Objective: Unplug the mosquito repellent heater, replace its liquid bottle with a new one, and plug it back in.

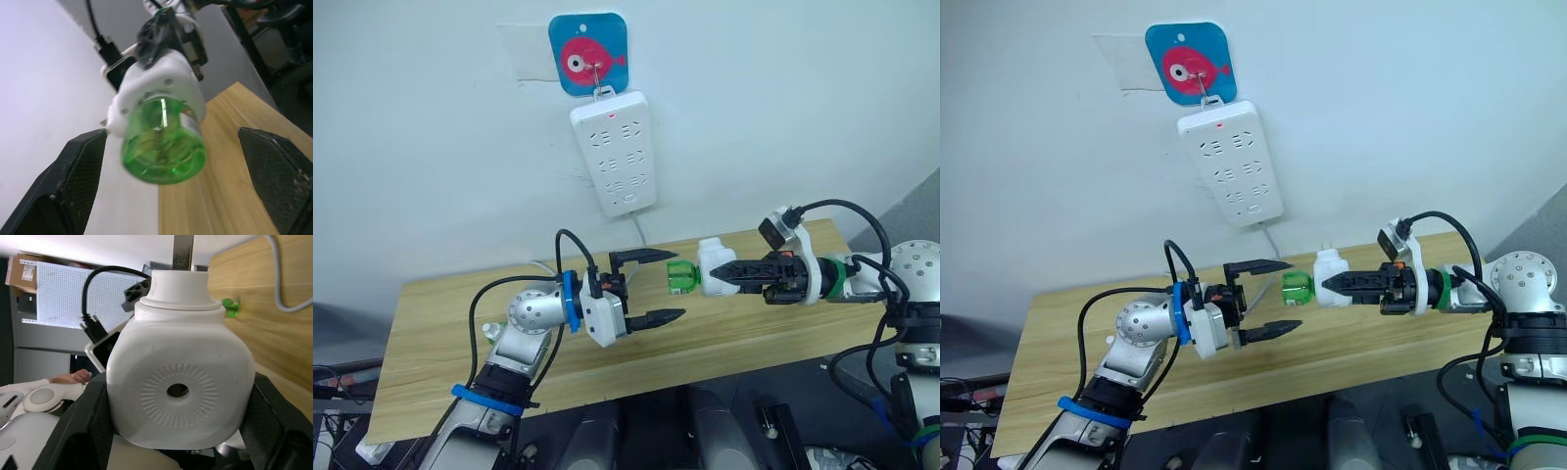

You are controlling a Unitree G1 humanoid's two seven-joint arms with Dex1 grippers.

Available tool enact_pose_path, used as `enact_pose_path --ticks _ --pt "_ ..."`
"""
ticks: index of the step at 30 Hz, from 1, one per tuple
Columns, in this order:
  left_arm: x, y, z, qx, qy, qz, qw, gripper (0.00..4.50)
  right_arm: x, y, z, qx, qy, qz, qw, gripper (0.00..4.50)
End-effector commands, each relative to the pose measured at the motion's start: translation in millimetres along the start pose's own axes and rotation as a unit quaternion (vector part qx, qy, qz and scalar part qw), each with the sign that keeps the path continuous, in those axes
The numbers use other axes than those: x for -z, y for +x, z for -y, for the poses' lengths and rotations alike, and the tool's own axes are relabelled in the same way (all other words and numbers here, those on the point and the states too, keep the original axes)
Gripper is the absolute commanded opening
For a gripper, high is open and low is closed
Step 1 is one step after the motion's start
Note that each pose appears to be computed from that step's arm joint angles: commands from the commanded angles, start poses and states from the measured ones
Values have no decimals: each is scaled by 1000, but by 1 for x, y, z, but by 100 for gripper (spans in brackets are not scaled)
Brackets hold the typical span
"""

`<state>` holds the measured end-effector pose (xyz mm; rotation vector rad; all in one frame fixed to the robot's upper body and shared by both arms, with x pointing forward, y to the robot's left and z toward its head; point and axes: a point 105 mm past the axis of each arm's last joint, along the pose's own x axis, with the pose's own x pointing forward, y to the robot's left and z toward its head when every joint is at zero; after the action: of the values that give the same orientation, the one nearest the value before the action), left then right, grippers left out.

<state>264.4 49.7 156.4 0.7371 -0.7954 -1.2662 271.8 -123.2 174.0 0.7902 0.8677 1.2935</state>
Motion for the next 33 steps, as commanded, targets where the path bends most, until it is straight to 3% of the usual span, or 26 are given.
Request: enact_pose_path --ticks 1,6,9,14,17,20,23,25,28,33 --pt "-3 6 -4 -12 15 14 1000 448 0 4 -17 -26 -24 -13 999 299" --pt "-5 7 -13 -27 27 23 999 448 1 3 -16 -22 -22 -11 999 299" --pt "-6 6 -12 -22 25 29 999 389 1 3 -15 -19 -21 -10 1000 299" --pt "-11 8 -6 -15 20 38 999 230 0 3 -13 -14 -20 -6 1000 299" --pt "-13 8 -4 -9 15 41 999 224 0 2 -12 -10 -20 -6 1000 299" --pt "1 6 0 -9 -180 12 984 224 1 -1 -12 -4 -22 -9 1000 299" --pt "2 7 -2 -12 -391 7 920 224 3 -3 -14 1 -29 -19 999 299" --pt "0 6 2 1 -515 7 857 224 7 -3 -15 5 -35 -32 999 299" --pt "7 1 6 -7 -674 -13 739 224 11 -2 -17 6 -45 -47 998 299" --pt "7 -8 22 27 -825 -22 564 224 15 0 -17 12 -59 -63 996 299"
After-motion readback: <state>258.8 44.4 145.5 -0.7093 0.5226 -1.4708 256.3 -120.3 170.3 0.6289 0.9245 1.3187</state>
